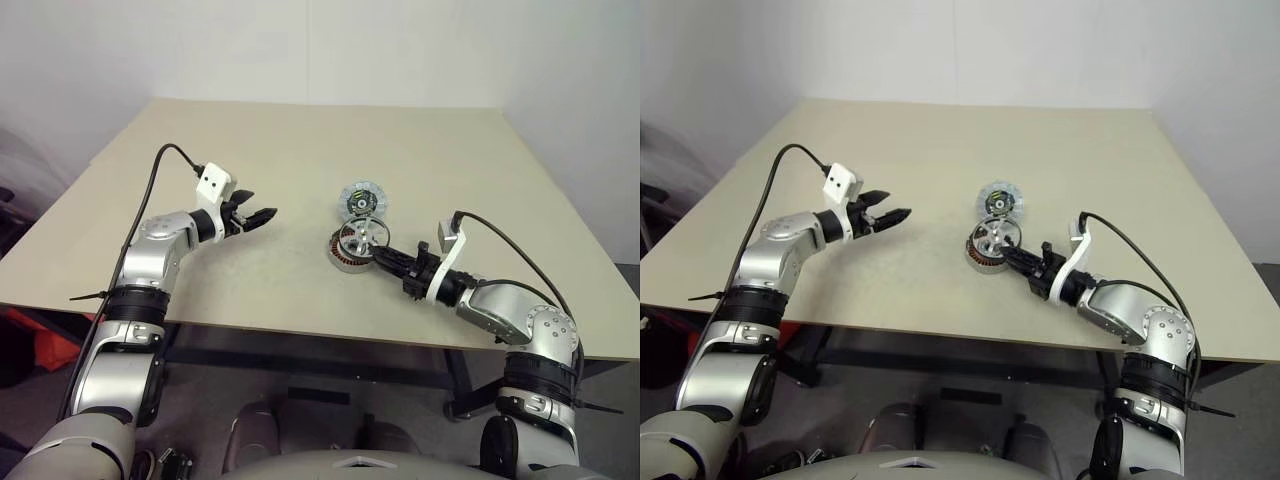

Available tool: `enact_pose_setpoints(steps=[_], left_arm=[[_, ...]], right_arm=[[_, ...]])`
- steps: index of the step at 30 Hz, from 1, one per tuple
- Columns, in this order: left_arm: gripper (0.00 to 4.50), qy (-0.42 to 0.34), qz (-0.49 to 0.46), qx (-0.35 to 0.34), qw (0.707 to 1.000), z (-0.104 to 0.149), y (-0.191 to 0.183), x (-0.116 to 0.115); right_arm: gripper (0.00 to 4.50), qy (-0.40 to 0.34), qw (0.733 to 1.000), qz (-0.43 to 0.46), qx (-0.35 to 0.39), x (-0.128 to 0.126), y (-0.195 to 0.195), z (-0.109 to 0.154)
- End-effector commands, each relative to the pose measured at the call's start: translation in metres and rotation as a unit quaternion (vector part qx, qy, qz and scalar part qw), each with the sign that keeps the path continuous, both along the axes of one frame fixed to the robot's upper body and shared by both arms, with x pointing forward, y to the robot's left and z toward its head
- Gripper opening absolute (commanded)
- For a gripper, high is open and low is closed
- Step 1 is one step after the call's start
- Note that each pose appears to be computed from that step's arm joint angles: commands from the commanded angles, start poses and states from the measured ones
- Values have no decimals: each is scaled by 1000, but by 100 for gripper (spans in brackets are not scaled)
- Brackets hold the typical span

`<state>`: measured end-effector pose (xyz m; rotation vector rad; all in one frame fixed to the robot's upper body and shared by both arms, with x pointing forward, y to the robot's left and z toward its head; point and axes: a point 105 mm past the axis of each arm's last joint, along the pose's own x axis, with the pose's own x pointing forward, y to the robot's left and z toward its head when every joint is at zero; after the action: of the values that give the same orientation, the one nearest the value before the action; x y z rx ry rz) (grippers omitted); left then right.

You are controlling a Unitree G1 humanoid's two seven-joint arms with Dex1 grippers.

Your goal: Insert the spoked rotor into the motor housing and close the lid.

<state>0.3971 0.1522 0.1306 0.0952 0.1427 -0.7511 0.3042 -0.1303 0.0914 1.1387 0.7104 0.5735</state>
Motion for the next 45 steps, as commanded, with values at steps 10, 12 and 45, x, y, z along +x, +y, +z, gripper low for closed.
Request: enact_pose_setpoints(steps=[10,12,45], left_arm=[[394,-32,8,2,999,17,6,0],[394,-32,9,2,999,17,6,-1],[394,-36,13,5,999,19,9,0]], right_arm=[[44,-18,1000,-6,13,20,12,18],[44,-11,1000,-9,13,22,10,13],[334,-29,999,-35,-6,20,21,31]])
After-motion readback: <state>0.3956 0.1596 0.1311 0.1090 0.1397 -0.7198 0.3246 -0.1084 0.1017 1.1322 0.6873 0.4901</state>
